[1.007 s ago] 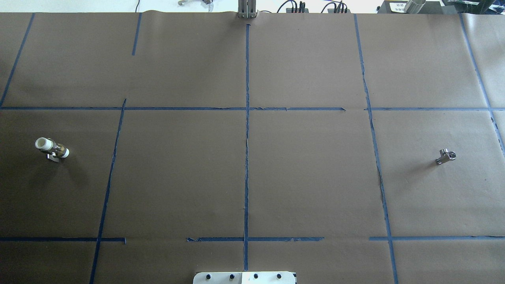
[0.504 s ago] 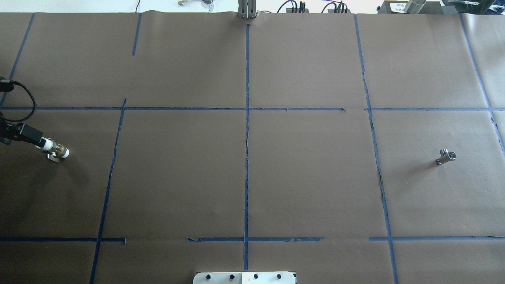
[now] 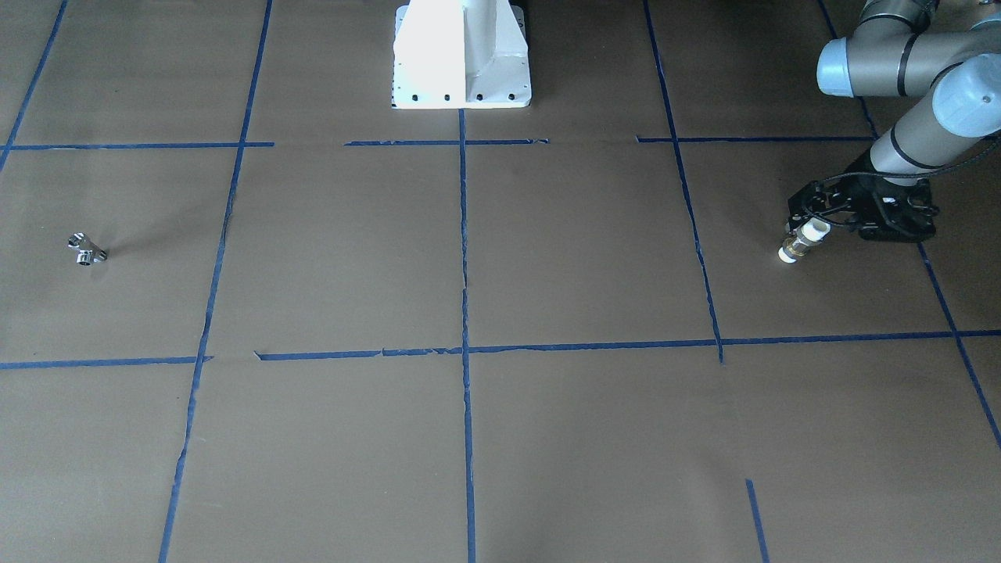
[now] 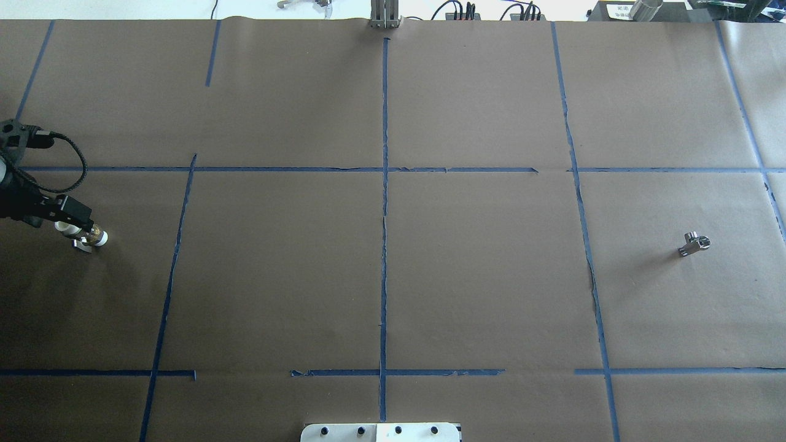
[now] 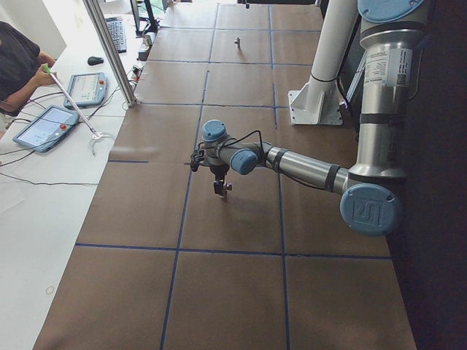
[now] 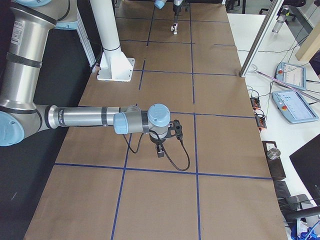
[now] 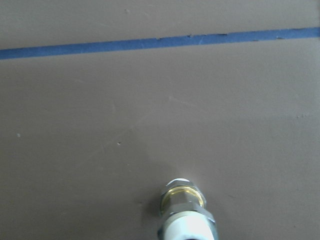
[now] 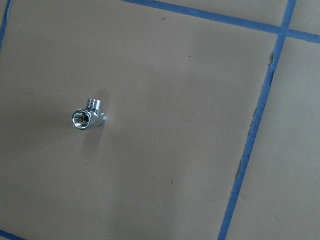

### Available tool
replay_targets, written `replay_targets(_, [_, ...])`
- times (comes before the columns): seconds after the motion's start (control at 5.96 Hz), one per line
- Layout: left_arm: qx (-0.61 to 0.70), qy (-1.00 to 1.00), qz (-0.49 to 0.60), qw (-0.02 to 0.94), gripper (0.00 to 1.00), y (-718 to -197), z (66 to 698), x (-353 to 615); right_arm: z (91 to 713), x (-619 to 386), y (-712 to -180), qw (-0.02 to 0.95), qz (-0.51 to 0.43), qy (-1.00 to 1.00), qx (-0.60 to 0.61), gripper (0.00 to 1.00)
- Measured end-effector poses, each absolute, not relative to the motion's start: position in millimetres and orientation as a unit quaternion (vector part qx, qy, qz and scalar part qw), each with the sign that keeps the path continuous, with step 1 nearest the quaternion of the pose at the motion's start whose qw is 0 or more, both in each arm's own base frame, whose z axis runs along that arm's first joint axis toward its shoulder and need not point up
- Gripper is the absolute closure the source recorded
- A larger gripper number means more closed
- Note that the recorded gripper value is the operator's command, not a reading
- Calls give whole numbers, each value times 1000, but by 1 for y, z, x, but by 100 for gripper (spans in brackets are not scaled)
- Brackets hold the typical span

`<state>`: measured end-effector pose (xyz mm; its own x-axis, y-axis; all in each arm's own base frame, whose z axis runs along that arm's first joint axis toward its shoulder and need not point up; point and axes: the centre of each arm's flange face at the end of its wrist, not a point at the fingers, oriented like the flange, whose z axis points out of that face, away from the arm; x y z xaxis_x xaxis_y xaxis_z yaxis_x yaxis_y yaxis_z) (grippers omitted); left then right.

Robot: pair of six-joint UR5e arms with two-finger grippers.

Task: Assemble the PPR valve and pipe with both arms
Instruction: 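Lower the left gripper onto the white PPR fitting and grasp it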

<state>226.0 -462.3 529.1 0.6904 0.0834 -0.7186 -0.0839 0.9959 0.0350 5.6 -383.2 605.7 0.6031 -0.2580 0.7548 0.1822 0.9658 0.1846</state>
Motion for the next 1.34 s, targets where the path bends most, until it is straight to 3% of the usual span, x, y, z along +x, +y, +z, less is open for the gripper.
replay_targets(0.17, [0, 392, 47, 919, 26, -462, 527, 229, 605, 5, -383, 893, -124, -430, 45, 0])
replay_targets(0.5, [2, 392, 48, 919, 95, -461, 524, 230, 605, 5, -384, 893, -124, -431, 45, 0])
replay_targets(0.67, [2, 392, 48, 919, 100, -461, 524, 229, 605, 5, -383, 892, -124, -432, 45, 0])
replay_targets(1.34, [28, 396, 41, 917, 100, -462, 495, 225, 605, 4, -383, 891, -122, -435, 43, 0])
